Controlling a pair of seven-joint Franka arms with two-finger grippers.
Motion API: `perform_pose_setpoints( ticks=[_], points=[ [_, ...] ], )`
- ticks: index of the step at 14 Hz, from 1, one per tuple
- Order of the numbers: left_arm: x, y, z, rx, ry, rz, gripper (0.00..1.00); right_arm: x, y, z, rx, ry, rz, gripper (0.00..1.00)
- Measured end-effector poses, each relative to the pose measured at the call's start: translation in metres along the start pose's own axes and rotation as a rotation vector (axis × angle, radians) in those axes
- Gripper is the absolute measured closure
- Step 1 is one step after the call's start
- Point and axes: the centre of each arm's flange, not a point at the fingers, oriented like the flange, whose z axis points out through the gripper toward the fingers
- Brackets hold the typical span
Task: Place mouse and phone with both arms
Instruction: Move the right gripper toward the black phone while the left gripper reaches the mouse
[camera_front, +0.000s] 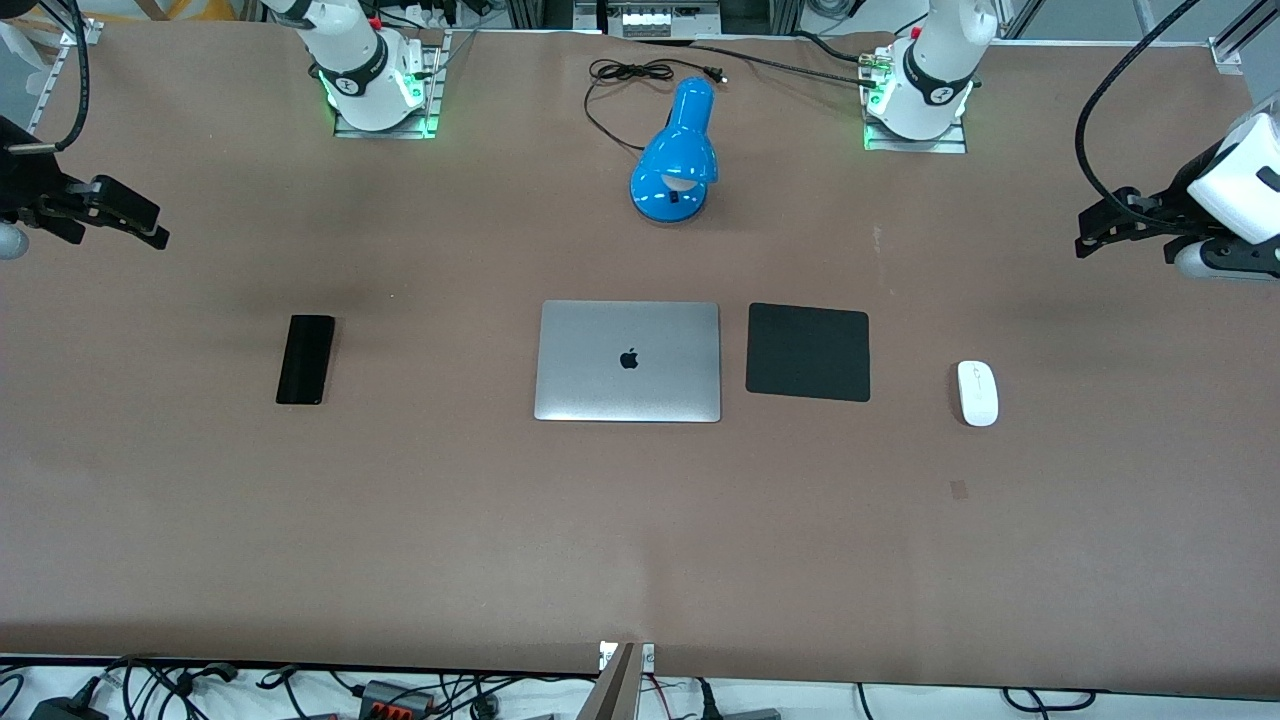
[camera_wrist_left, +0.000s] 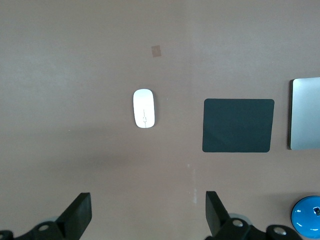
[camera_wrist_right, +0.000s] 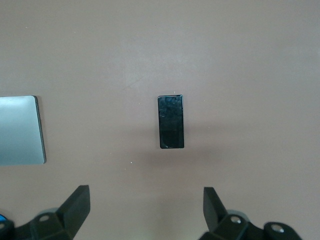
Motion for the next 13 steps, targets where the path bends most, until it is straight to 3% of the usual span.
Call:
perform_pose_setpoints(
  ticks=[4,6,8,10,13],
  points=[
    [0.001,-0.002,0.004,-0.001,-0.015,-0.003,0.0,0.012,0.0,0.029,-0.027,-0.043,-0.003,0.0],
    [0.001,-0.005,0.017,-0.003,-0.075,-0.009,0.0,0.025,-0.009,0.058,-0.09,-0.076,-0.031,0.0],
    [0.002,-0.017,0.031,-0.007,-0.126,-0.031,0.0,0.039,-0.023,0.093,-0.114,-0.105,-0.039,0.0],
    [0.006,-0.026,0.043,-0.01,-0.155,-0.047,0.0,0.052,-0.022,0.133,-0.117,-0.102,-0.031,0.0],
    [0.025,-0.035,0.082,-0.013,-0.221,-0.061,0.0,0.053,-0.006,0.209,-0.109,-0.047,-0.013,0.0]
  ],
)
